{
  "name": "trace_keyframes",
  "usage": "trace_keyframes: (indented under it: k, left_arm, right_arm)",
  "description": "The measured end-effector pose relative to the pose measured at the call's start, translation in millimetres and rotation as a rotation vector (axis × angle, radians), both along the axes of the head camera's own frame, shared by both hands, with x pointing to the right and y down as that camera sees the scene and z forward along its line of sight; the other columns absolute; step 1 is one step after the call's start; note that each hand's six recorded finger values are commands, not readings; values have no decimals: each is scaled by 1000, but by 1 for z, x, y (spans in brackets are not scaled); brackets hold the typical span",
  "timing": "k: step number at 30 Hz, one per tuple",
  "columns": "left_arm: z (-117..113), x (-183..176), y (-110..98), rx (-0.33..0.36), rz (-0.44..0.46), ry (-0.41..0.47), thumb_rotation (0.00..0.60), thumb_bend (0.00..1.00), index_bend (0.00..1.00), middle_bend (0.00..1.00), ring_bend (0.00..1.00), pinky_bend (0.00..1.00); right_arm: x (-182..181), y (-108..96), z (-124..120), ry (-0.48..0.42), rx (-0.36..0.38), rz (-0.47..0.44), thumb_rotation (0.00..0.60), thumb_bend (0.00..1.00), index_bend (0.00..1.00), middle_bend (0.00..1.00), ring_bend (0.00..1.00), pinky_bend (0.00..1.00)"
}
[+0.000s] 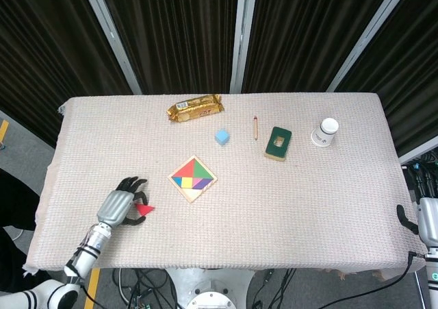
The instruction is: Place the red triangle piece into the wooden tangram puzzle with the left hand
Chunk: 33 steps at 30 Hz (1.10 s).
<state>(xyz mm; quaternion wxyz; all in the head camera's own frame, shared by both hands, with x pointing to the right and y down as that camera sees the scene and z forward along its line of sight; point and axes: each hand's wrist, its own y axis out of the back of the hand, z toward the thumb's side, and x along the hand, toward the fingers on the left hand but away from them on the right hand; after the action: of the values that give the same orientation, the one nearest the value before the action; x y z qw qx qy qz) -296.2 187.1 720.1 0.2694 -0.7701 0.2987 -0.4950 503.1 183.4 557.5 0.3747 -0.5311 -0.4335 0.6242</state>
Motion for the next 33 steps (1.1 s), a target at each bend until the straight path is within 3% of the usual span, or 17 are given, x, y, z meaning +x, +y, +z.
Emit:
trace_keyframes:
  k: [19,33]
  left_arm:
    - [-26,66,-50,65,77,94,600,205,538,103,0,31]
    - [-8,111,-59,-22,57,63,600,205,536,103,0,29]
  right_arm:
    - [2,1,-2,-14,6,7,600,304,0,0,0,0]
    - [3,2,-1,-33,8,9,600,304,0,0,0,0]
